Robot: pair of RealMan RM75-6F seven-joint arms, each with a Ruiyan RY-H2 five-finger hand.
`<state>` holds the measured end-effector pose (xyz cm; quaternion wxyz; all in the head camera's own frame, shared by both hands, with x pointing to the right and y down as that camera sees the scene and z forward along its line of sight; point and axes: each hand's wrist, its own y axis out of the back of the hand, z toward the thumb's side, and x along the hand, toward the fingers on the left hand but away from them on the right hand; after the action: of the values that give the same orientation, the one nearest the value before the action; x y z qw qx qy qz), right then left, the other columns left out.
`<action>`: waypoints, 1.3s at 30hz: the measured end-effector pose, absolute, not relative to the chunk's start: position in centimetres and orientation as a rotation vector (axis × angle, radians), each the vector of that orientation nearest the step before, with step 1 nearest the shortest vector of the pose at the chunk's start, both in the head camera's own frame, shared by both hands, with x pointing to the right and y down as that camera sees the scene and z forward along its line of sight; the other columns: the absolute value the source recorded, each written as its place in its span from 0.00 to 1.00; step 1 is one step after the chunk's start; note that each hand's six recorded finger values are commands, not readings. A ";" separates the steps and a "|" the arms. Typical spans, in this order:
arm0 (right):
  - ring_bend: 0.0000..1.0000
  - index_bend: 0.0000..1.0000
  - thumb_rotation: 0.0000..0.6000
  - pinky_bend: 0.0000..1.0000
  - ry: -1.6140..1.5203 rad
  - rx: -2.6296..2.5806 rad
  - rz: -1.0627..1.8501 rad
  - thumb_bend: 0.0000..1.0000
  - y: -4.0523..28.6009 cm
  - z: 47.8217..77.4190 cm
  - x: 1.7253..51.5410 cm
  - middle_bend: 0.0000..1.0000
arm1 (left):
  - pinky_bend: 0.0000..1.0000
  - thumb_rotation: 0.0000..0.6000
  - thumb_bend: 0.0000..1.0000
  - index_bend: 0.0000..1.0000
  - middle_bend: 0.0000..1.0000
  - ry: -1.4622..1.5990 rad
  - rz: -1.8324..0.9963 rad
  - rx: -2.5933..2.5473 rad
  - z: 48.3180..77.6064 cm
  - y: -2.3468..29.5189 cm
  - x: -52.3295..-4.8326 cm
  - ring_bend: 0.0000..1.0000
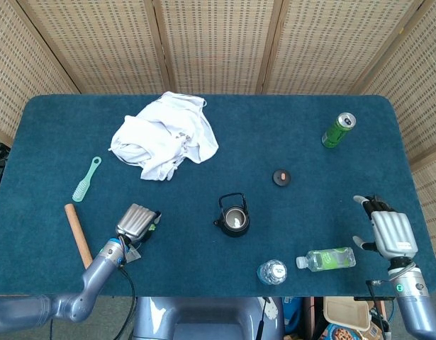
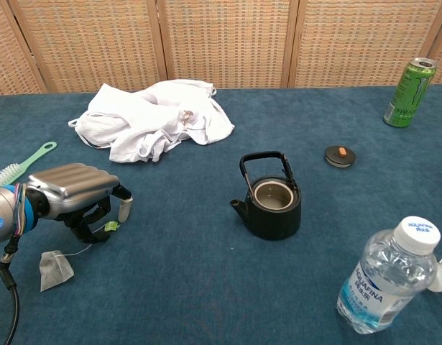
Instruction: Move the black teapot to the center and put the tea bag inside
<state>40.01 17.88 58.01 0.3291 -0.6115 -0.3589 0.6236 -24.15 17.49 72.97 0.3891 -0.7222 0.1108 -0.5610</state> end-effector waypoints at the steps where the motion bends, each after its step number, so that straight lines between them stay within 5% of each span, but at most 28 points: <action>1: 0.31 0.24 0.97 0.49 -0.939 -1.601 1.632 0.33 17.9 58.0 40.0 0.31 | 0.79 1.00 0.40 0.47 0.84 0.282 -1.428 -1.837 73.0 17.5 -24.2 0.82; 39: 0.31 0.24 0.97 0.49 -0.936 -1.614 1.636 0.33 17.8 58.0 39.9 0.31 | 0.79 1.00 0.52 0.58 0.85 0.320 -1.416 -1.859 72.2 17.6 -24.3 0.82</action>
<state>39.86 17.80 58.00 0.3240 -0.6152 -0.3569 0.6238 -24.28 17.62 72.19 0.3813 -0.7286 0.1255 -0.5550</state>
